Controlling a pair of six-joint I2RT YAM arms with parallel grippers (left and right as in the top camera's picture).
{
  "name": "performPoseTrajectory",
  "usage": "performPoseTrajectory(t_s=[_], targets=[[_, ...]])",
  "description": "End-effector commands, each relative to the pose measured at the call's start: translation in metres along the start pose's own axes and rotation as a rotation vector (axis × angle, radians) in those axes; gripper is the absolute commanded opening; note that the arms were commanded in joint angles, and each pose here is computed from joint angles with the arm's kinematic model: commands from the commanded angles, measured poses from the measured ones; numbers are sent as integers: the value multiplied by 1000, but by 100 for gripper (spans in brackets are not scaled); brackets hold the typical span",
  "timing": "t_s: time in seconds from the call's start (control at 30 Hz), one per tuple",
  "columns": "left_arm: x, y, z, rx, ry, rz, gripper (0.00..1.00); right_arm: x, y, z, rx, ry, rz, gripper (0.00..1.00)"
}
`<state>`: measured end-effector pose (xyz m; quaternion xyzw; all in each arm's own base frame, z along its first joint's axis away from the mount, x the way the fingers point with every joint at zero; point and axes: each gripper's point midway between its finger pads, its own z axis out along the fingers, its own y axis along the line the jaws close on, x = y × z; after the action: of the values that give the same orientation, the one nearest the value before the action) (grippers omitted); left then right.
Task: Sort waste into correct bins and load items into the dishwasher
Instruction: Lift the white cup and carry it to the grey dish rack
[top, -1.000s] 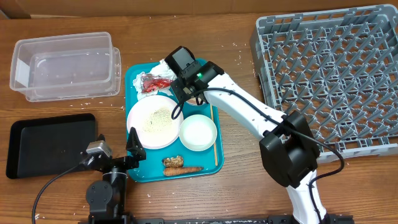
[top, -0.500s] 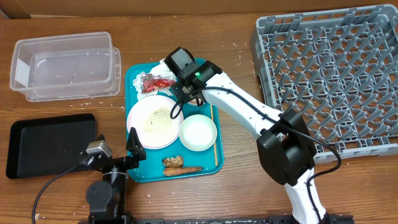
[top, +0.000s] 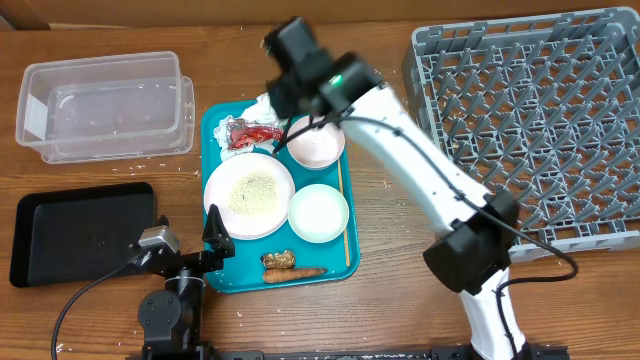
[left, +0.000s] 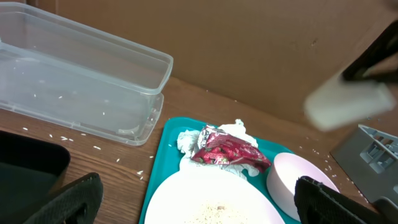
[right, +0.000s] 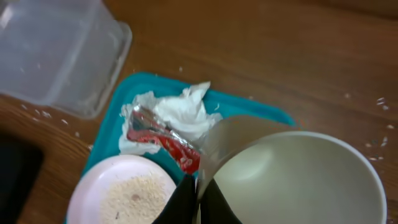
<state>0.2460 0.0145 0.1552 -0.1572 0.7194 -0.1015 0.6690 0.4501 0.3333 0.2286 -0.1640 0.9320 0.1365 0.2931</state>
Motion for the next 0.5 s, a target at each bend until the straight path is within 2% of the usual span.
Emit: performPoseTrajectory(t_s=[0.0, 0.17, 0.3, 0.47], targets=[[0, -2, 0, 12, -4, -14, 100, -52, -41, -72, -117, -136, 127, 4], [0, -2, 0, 12, -4, -14, 100, -64, -105, -121, -447, -123, 283, 4], [0, -2, 0, 12, -4, -14, 100, -59, -182, -159, -650, -163, 392, 4], [0, -2, 0, 12, -4, -14, 100, -40, -245, -164, -704, -179, 523, 4]])
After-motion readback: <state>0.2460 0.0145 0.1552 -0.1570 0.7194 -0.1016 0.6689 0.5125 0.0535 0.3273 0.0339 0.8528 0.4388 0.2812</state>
